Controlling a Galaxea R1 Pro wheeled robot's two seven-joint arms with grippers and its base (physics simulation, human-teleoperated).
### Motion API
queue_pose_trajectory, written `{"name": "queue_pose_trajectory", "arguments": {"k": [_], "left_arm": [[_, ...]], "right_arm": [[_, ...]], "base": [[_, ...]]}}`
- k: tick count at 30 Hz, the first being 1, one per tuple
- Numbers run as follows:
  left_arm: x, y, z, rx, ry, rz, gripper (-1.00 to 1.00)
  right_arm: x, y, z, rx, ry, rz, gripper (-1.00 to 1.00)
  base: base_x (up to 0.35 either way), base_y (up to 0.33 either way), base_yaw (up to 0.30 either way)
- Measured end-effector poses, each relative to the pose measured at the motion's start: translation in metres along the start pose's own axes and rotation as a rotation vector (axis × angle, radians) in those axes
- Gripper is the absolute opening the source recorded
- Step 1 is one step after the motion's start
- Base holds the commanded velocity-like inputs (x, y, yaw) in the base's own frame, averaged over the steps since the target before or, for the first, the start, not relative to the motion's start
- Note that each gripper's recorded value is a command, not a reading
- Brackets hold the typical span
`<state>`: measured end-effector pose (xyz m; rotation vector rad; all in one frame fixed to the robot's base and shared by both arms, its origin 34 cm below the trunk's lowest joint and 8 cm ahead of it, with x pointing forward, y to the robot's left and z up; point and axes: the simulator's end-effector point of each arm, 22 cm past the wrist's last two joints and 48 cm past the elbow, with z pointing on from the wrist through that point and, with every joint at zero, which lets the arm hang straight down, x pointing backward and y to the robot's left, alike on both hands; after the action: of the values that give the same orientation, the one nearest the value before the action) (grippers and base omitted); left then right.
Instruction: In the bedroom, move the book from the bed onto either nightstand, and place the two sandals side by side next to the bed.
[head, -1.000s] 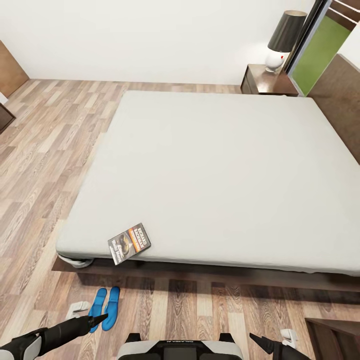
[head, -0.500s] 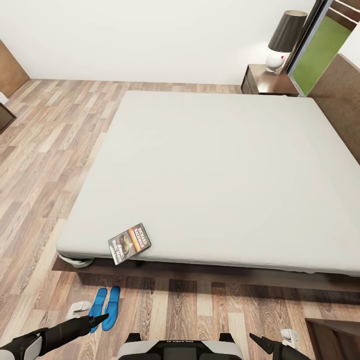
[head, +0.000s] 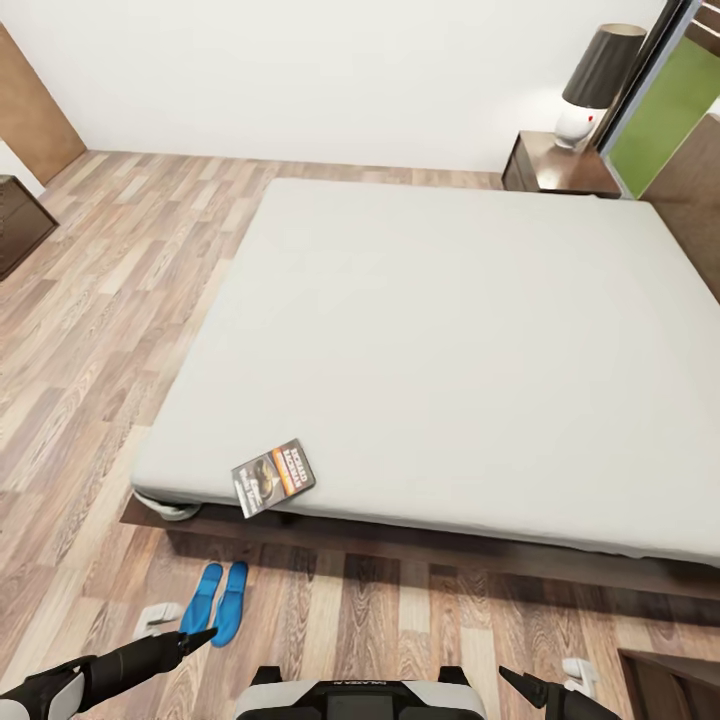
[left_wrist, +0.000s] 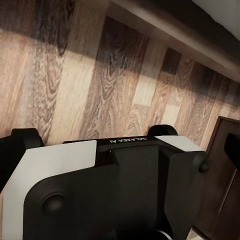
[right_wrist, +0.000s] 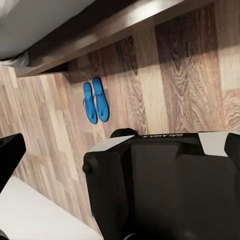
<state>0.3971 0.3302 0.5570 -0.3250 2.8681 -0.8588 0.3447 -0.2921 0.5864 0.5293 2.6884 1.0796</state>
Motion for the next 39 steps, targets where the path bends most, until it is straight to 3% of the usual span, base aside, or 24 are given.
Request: {"name": "queue_pose_trajectory", "arguments": {"k": [32, 39], "left_arm": [[0.0047, 0.0023, 0.0016, -0.002, 0.009, -0.006, 1.00], [0.0056, 0.0027, 0.0020, -0.002, 0.012, -0.008, 1.00]], "right_arm": [[0.0041, -0.0028, 0.0004, 0.005, 0.008, 0.007, 1.00], [0.0049, -0.0033, 0.0005, 0.005, 0.009, 0.009, 1.00]], "base": [[0.000, 0.000, 0.267], [0.000, 0.000, 0.128]]}}
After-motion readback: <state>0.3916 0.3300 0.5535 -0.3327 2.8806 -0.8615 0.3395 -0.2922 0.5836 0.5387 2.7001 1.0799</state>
